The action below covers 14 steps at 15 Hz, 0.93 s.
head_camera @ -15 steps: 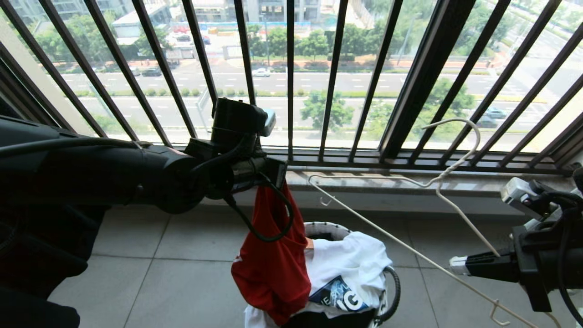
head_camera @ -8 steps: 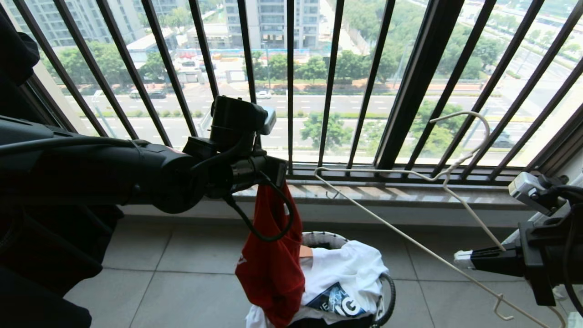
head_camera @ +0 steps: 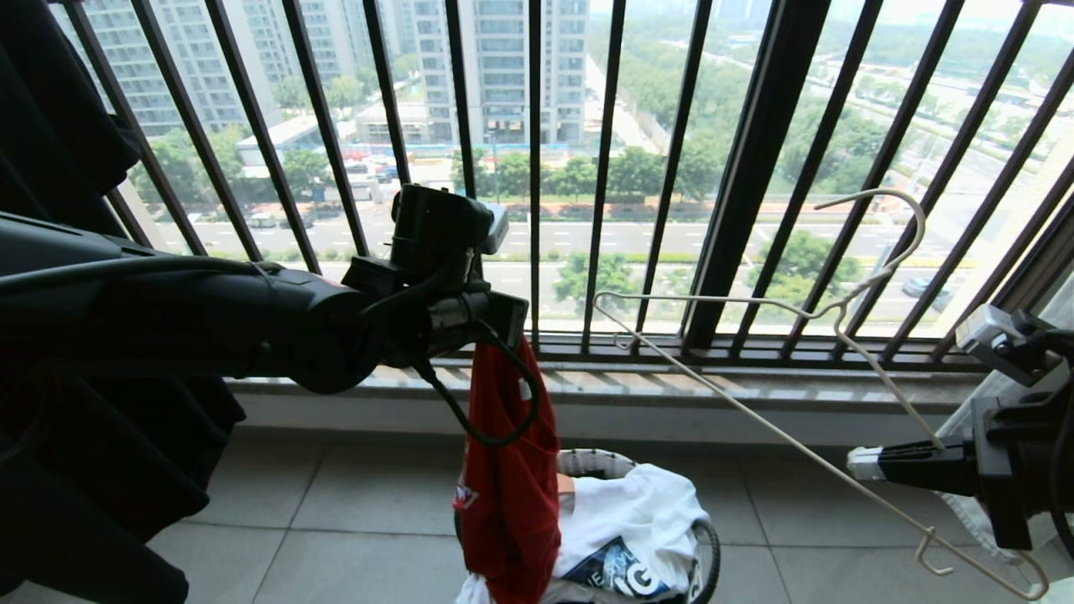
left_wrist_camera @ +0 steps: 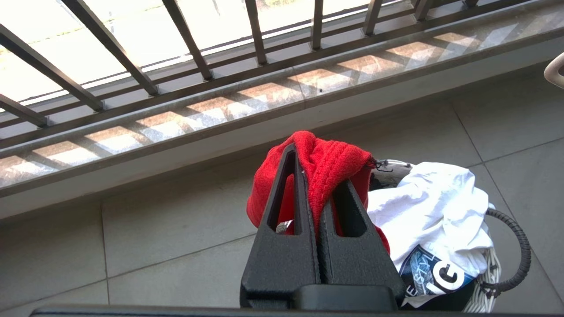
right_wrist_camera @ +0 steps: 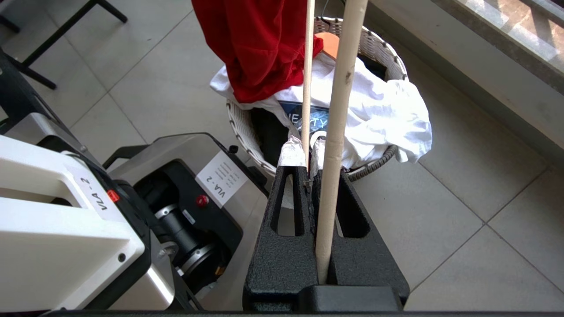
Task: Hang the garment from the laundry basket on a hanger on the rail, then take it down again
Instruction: Hang the clothes on the clothes rack
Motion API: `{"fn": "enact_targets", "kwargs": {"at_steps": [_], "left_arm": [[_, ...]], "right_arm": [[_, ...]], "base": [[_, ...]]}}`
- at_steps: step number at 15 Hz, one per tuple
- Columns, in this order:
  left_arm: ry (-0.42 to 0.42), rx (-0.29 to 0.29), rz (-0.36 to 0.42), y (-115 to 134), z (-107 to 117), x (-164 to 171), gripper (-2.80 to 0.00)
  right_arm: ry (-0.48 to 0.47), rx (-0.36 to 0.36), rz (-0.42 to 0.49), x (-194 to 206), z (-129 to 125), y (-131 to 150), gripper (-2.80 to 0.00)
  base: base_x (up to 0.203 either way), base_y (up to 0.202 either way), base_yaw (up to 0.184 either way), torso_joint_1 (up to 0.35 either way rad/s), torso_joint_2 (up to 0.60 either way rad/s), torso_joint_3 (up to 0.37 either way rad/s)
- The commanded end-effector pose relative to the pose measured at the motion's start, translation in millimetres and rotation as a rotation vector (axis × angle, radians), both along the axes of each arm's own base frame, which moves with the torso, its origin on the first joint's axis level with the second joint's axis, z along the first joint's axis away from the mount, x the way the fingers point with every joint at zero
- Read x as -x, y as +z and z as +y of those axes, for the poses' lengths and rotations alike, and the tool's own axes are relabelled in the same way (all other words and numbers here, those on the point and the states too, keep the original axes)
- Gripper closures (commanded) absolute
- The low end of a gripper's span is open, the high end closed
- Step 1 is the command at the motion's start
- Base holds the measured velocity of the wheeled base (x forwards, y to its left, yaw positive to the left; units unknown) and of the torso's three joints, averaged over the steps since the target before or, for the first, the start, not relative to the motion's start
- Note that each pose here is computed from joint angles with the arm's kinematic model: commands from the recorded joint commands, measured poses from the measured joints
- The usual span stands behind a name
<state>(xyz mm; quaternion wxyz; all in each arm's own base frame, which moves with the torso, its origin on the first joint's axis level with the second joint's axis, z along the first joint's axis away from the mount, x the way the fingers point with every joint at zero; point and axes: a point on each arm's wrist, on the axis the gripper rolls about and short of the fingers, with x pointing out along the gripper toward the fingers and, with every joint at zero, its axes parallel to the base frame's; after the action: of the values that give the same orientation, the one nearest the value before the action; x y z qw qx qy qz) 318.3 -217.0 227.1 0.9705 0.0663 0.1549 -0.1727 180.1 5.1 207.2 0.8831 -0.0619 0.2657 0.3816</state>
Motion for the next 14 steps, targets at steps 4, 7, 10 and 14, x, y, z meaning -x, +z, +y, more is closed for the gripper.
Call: {"fn": "enact_targets", "kwargs": {"at_steps": [4,7,10,14], "left_arm": [[0.008,-0.001,0.005,-3.3,0.8,-3.7,0.0],[0.01,0.0,0.007,-4.3,1.1,-5.4,0.0],[0.014,-0.003,0.009,-6.2,2.0,-7.2,0.0],[0.005,-0.007,0.024,-10.5,2.8,-6.7,0.0]], "right_arm": [[0.002,-0.001,-0.005,2.0,-0.2,0.8,0.0],[0.002,-0.003,-0.005,2.4,-0.2,0.8,0.0],[0.001,-0.002,-0.007,2.8,-0.2,1.3,0.0],[0.007,-0.001,0.001,4.6,0.4,-1.3,0.0]], "base": [[0.0,0.0,0.0,-0.002,0.0,0.201],[0.0,0.0,0.0,0.002,0.0,0.201],[0.0,0.0,0.0,-0.004,0.0,0.203],[0.0,0.0,0.0,0.004,0.0,0.146]]}}
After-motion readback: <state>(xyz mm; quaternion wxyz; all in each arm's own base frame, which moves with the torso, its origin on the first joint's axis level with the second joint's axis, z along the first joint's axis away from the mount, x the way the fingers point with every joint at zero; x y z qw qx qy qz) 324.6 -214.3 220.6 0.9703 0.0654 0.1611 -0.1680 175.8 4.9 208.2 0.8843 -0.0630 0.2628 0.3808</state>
